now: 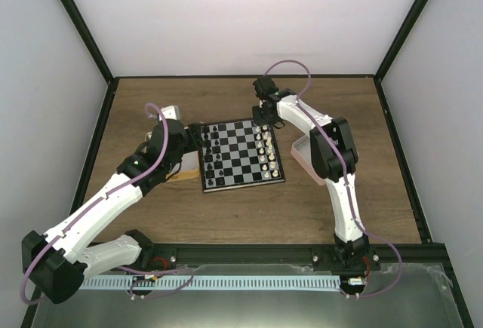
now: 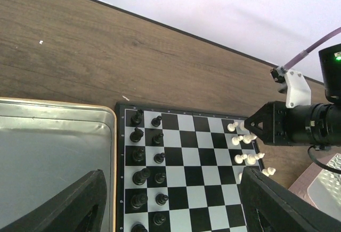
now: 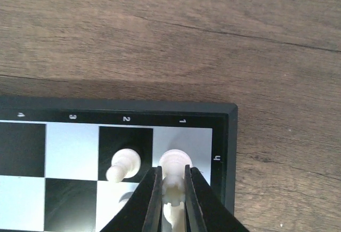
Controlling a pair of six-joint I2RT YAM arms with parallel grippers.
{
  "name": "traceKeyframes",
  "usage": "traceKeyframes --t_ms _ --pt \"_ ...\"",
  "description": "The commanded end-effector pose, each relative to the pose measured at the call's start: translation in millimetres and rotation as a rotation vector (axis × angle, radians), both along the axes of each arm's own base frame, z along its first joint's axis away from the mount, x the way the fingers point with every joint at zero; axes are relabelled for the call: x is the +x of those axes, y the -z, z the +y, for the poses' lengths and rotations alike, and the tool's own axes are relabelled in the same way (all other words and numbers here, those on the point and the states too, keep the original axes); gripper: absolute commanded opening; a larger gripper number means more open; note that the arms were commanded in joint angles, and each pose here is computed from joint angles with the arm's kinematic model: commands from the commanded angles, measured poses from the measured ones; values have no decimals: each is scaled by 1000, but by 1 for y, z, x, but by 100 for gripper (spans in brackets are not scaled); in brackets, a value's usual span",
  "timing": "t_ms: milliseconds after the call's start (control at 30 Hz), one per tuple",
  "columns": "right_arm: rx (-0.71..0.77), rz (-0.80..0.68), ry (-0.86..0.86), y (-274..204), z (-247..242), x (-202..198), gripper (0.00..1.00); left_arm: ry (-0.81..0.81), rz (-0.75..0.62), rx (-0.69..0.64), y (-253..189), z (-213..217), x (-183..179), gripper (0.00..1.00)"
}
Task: Set up the chess pieces on the board
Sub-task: Place the chess piece on the chessboard.
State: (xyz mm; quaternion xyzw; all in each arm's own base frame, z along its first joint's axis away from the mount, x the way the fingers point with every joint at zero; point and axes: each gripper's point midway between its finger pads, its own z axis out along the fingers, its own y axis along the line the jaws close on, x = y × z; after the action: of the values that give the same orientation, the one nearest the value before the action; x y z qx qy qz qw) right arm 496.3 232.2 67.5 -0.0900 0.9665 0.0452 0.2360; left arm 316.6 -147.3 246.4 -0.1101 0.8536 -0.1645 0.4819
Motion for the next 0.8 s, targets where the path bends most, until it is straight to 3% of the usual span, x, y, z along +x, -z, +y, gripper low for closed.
traceKeyframes --t_ms 0,233,467,767 --pt "-25 -27 13 -5 -6 13 10 -2 4 -8 2 0 1 71" --pt "-36 -53 25 -15 -8 17 24 -3 4 -8 2 0 2 71" --pt "3 -101 20 -40 -4 20 28 -22 8 17 2 6 5 71" --pt "120 -218 43 -103 -7 1 41 -150 115 71 34 61 20 88"
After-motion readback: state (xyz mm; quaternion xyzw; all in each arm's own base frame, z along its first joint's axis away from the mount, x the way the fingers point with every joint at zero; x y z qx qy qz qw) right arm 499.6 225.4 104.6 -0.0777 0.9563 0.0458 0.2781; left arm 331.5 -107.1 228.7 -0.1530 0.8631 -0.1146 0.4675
